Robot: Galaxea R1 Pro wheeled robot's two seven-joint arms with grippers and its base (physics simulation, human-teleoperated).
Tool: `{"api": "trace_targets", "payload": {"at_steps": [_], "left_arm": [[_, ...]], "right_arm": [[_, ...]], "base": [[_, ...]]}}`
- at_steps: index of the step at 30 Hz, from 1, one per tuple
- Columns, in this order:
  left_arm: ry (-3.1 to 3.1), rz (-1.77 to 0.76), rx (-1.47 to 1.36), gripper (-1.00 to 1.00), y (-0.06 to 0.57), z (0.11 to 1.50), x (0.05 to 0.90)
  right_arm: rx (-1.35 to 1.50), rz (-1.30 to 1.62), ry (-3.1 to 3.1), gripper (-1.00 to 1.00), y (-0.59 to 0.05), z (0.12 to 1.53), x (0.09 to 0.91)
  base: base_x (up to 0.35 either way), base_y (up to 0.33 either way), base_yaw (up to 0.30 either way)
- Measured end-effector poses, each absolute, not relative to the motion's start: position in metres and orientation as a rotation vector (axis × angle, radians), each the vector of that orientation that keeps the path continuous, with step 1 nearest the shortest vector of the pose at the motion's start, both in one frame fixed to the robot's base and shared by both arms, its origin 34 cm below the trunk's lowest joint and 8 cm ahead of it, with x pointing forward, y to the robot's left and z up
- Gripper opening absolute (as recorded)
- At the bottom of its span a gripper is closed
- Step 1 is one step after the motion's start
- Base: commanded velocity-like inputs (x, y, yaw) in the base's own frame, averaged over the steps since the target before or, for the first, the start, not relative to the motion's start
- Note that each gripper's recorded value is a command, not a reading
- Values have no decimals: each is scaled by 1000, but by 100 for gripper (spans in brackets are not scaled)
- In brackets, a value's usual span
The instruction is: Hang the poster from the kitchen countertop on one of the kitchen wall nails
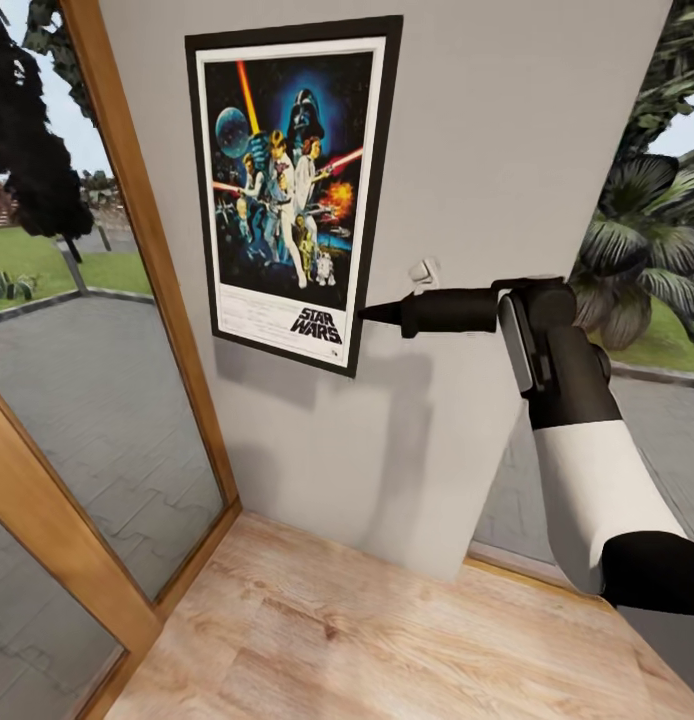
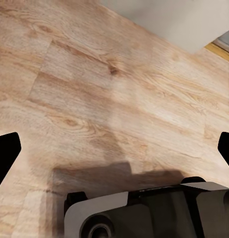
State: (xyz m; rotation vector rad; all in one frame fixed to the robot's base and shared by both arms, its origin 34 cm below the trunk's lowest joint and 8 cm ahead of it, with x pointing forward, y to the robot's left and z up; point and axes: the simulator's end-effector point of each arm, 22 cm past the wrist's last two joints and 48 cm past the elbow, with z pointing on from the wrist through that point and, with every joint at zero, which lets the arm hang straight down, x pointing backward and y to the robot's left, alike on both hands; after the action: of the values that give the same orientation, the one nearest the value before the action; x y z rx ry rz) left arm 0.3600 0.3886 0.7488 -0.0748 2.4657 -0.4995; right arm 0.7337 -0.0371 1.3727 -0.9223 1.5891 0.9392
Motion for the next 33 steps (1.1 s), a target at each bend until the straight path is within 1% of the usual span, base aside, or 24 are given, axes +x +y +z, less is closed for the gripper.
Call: {"api": "trace_targets", "payload": {"at_steps": [8, 14, 21, 27, 33], "left_arm": [[2466, -499, -76, 100, 389, 749, 360], [2465, -499, -76, 100, 389, 749, 360], [2465, -499, -75, 100, 389, 749, 360], [2465, -498, -75, 100, 390, 749, 360], [2466, -498, -75, 100, 390, 749, 360]], "right_arm": [[-924, 936, 1584, -100, -37, 1375, 734], [-924, 935, 1580, -100, -37, 1376, 734], [-926, 934, 1577, -100, -37, 1376, 734], [-925, 933, 1577, -100, -37, 1375, 734], [-923, 932, 1580, -100, -38, 1374, 735]], "base": [[54, 0, 0], [141, 0, 0], [39, 0, 0], [132, 0, 0], [24, 0, 0]]}}
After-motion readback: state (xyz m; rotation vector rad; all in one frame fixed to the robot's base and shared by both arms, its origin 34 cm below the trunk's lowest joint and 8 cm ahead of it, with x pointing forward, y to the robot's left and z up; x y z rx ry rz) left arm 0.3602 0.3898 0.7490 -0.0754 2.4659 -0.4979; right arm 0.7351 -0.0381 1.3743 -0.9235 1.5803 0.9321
